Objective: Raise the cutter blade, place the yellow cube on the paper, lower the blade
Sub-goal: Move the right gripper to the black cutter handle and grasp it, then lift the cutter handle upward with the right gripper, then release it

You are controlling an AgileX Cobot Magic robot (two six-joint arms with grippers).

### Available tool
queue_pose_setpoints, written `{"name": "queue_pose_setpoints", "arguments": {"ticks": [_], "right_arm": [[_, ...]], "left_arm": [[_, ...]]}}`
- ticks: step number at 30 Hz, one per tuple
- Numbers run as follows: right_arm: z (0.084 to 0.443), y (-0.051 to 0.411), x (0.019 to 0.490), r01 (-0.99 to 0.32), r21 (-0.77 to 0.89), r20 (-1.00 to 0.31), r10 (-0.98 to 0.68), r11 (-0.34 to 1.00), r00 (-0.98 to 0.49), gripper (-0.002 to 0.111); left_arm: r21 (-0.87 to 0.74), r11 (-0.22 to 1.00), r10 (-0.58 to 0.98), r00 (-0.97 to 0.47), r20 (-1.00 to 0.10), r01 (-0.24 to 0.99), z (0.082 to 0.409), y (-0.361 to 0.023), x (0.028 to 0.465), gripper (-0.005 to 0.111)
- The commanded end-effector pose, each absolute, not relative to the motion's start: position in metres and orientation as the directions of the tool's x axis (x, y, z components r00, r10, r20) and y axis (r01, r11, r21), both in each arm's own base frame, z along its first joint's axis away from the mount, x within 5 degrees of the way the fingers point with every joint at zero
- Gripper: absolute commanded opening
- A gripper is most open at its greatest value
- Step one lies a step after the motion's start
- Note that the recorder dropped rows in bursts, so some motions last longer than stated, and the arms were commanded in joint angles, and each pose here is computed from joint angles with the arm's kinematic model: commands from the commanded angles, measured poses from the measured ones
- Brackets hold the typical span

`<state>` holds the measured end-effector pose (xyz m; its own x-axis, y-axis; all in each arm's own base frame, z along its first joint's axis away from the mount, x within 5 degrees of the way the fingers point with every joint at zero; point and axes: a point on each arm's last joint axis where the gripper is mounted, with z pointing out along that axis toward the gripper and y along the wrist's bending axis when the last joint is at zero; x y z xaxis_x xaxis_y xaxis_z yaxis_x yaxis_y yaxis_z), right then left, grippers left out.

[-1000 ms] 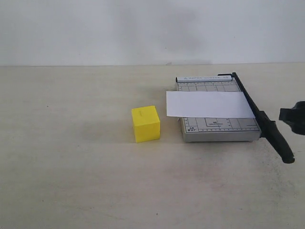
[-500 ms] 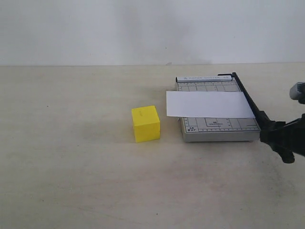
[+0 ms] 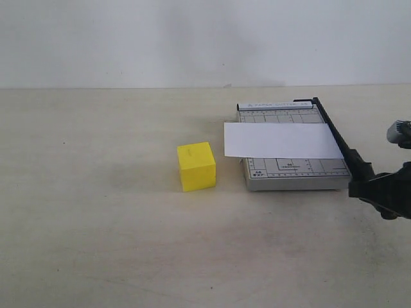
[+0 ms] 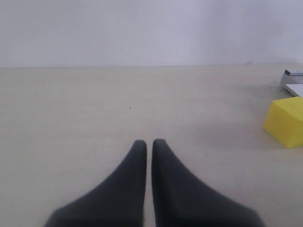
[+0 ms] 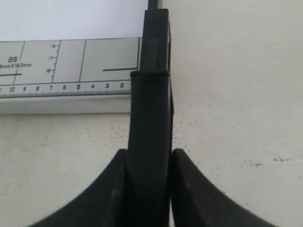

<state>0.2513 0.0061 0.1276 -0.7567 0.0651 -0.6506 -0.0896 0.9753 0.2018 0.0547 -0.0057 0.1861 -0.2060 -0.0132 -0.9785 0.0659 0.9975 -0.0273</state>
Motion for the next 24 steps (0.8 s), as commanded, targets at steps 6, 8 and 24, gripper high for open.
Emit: {"name": "queue_pose_setpoints", "arguments": {"ticks": [6, 8, 24], "right_arm": [[0.162, 0.015, 0.254, -0.21, 0.235, -0.783, 0.057, 0.949, -0.619, 0.0], [0.175, 0.015, 0.252, -0.221, 0.22, -0.815, 0.054, 0.95, -0.577, 0.0], [0.231, 0.019, 0.244, -0.275, 0.225, -0.927, 0.118, 0.935, -0.357, 0.0]], "left_arm": [[-0.04, 0.997, -0.027, -0.192, -0.981, 0.066, 0.188, -0.006, 0.055, 0.005], [-0.04, 0.997, -0.027, -0.192, -0.981, 0.066, 0.188, -0.006, 0.055, 0.005], [-0.04, 0.997, -0.027, -0.192, -0.981, 0.066, 0.188, -0.006, 0.055, 0.005]]}}
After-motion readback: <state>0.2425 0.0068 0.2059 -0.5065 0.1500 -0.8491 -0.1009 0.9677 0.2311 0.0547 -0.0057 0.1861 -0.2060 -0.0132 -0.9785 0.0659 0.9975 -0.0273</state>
